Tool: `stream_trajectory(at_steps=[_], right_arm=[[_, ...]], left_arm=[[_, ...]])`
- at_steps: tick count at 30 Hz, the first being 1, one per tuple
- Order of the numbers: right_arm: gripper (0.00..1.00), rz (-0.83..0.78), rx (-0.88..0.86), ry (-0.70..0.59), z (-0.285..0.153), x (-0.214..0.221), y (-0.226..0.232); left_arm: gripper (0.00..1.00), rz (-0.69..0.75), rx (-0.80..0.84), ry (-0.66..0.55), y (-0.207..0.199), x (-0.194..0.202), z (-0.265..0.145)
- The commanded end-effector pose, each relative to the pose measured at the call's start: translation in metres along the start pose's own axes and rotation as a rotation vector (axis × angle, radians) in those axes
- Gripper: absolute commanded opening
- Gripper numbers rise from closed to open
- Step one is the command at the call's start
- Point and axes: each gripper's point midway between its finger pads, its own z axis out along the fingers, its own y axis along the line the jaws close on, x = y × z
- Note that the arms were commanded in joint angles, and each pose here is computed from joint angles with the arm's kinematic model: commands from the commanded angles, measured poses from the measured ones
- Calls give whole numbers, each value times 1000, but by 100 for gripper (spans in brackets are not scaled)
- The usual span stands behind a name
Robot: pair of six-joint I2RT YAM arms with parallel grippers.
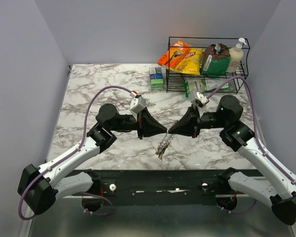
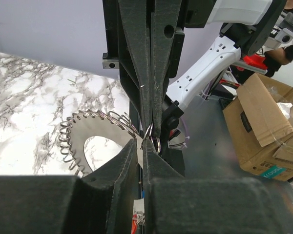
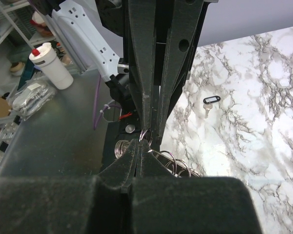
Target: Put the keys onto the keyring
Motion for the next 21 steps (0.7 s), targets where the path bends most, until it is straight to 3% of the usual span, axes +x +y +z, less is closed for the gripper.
stream_trajectory(at_steps=[1,6,13,21], right_arm=[[1,-58,-57,-31,-1,-11,13],[0,-23,-63,-26,1,1,10],[0,44,-63,-3,7,38,-6],[0,130,-54,20,15,77,-26]], left_arm=[[13,19,-3,-24,2,-12,4],[1,8,-47,-34,13,-7,4],[0,-46,-211,-20,52,34,-5],[0,-60,-300,-19,69,76,-21]])
